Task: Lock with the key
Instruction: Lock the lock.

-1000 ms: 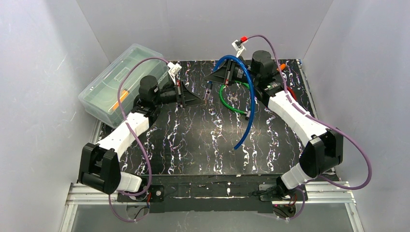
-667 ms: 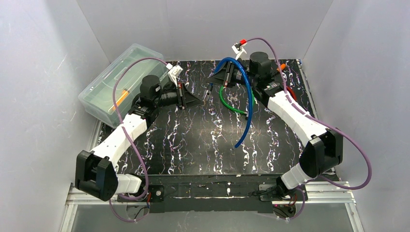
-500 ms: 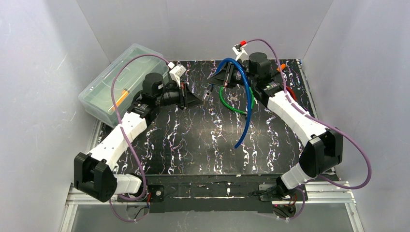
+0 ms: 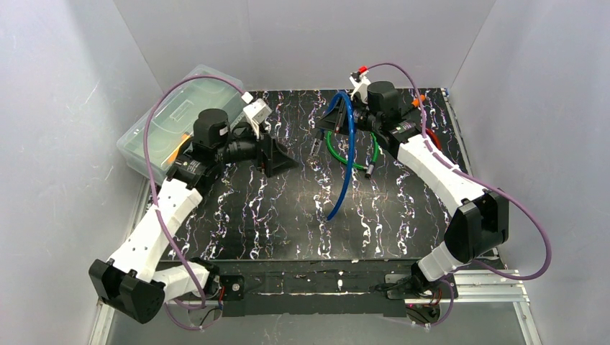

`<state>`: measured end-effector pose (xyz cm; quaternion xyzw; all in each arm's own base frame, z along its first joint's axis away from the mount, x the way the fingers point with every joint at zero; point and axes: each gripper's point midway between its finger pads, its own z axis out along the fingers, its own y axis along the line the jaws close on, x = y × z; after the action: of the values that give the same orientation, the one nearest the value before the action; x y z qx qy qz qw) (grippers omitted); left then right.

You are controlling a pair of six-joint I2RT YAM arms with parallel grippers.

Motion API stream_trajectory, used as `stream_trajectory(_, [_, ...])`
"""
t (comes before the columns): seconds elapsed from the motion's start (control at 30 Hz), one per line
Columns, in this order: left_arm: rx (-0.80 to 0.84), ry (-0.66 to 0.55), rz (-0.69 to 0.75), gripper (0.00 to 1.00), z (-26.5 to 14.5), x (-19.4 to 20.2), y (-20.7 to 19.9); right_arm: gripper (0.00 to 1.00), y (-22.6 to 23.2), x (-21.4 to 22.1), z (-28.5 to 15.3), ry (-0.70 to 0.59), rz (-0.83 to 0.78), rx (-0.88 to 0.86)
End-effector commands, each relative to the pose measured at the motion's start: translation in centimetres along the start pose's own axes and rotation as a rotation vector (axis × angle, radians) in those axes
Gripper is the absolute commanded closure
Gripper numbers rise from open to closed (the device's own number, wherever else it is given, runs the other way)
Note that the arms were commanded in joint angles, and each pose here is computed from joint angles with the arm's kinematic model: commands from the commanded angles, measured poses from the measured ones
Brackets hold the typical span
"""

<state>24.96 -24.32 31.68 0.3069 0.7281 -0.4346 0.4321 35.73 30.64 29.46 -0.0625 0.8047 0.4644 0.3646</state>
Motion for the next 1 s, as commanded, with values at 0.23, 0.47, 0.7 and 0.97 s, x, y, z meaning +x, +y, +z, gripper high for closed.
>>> stream_trajectory(0.23, [0.282,0.161,0.142,0.24,3.3,4.9,-8.1,0.99,-0.1,-2.0,-0.6,-0.064,-0.051,0.057])
stream_trajectory(0.47, [0.323,0.223,0.148,0.33,3.9,8.0,-9.1,0.99,-0.1,-2.1,-0.8,-0.070,-0.054,0.056])
stream_trajectory(0.7, [0.239,0.242,0.189,0.64,3.9,10.4,-7.0,0.99,0.2,-2.4,-1.1,-0.074,-0.046,0.044])
stream_trajectory(0.97, [0.233,0.227,0.226,0.92,4.1,10.7,-6.6,0.99,0.5,-2.6,-1.4,-0.079,-0.032,0.026])
